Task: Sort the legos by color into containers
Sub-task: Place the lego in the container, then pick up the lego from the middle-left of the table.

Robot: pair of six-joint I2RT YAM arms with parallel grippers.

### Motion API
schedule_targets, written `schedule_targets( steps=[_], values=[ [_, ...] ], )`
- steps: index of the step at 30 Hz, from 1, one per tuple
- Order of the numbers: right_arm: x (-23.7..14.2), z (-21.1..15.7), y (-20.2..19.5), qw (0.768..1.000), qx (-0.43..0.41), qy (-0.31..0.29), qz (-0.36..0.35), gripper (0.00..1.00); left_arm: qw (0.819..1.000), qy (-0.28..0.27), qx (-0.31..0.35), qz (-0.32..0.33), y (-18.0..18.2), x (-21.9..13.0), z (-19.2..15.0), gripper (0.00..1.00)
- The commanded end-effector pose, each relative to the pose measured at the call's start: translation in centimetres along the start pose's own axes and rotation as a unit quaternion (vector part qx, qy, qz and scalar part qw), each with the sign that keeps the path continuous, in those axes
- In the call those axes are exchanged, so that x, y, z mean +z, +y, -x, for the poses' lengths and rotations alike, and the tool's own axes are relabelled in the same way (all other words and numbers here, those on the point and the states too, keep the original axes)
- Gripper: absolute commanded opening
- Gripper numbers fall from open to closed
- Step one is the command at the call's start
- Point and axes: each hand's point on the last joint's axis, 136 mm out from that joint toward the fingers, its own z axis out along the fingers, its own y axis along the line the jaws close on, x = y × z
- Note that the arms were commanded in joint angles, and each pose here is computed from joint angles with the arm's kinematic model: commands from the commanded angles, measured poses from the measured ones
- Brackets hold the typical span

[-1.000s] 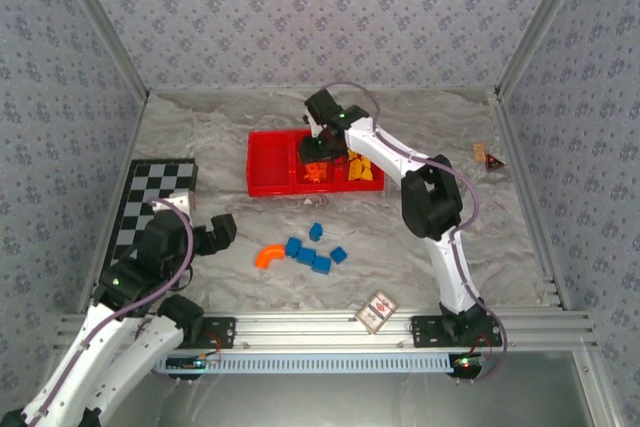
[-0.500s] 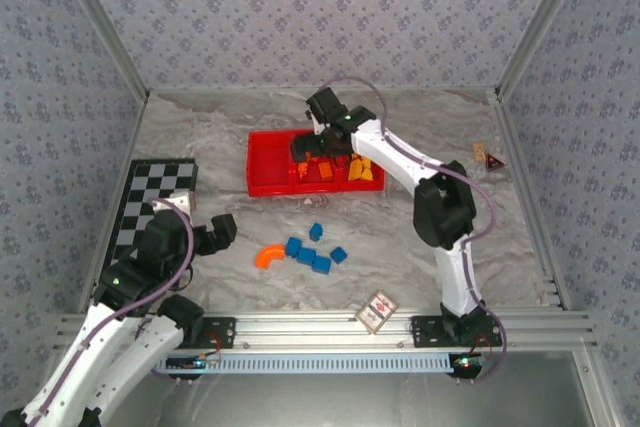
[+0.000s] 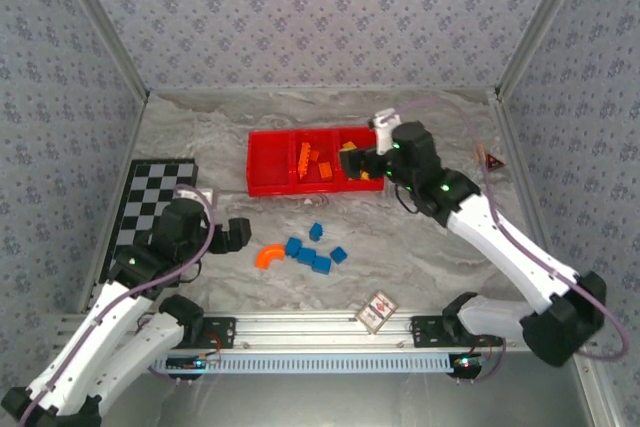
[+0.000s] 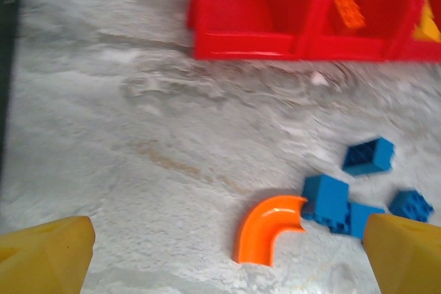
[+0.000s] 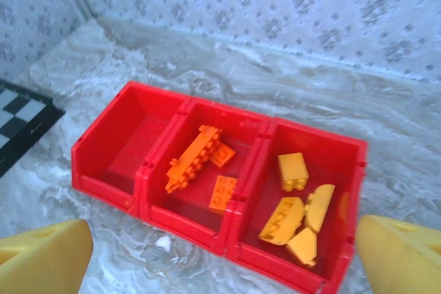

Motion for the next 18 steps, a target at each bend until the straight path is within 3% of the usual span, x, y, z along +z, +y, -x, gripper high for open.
schedule_targets(
  steps=[1,5,8,12,15,18],
  values=[
    [-2.0,1.9,-2.7,0.997,0.014,-0.074,0.011,1.00,0.987,0.015,0.124,-0.100,-3.8,0.2,-0.4,1.00],
    [-3.4,1.7,-5.7,0.994,0.068,-0.082,-0.005,1.00,0.950,0.008,0.246,-0.193,-7.0,-0.1,-1.0,1.00],
    [-3.0,0.5,-6.6,0.996,0.067,-0.055,-0.035,1.00,0.936,0.045,0.306,-0.170,-6.1,1.5,-2.4,1.00],
    [-2.5,-0.6,-7.1,0.996,0.069,-0.033,-0.045,1.00,0.927,0.094,0.333,-0.147,-4.8,4.3,-4.4,0.98],
    [-2.4,-0.9,-7.3,0.996,0.069,-0.032,-0.052,1.00,0.928,0.127,0.338,-0.094,-3.0,6.0,-4.4,0.88],
    [-2.5,-0.7,-7.4,0.996,0.070,-0.037,-0.050,1.00,0.922,0.164,0.340,-0.086,-2.6,7.2,-5.0,0.77]
  ],
)
